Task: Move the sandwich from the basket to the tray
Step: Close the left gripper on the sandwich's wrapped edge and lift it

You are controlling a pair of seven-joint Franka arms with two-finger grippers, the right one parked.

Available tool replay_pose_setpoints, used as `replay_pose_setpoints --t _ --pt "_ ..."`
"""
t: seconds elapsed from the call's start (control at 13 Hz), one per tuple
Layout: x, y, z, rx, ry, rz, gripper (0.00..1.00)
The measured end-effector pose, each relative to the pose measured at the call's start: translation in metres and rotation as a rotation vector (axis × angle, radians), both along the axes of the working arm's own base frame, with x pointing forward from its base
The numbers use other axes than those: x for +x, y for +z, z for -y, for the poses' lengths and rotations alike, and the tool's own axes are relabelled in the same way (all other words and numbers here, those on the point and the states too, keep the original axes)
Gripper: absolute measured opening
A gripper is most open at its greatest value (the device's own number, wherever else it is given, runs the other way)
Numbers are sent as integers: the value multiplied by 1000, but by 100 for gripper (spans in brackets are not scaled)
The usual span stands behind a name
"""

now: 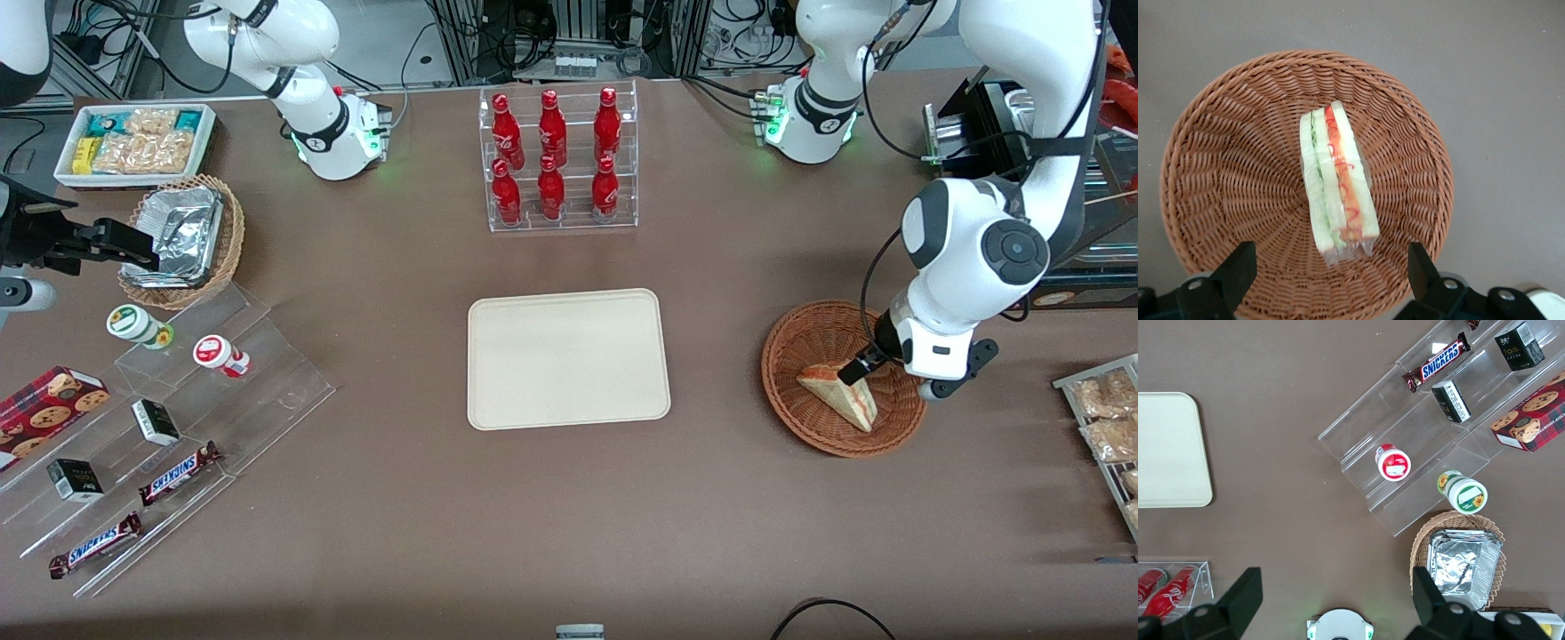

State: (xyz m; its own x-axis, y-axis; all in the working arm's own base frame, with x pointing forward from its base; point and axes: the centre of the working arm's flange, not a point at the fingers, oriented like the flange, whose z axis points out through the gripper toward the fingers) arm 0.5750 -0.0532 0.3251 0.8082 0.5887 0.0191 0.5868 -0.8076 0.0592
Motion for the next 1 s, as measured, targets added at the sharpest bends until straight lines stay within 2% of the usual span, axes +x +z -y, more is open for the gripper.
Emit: replay_pose_setpoints --t 0.31,1.0 --pt "2 -20 -3 -5 9 -16 100" --pt "4 -57 -2 -18 31 -24 100"
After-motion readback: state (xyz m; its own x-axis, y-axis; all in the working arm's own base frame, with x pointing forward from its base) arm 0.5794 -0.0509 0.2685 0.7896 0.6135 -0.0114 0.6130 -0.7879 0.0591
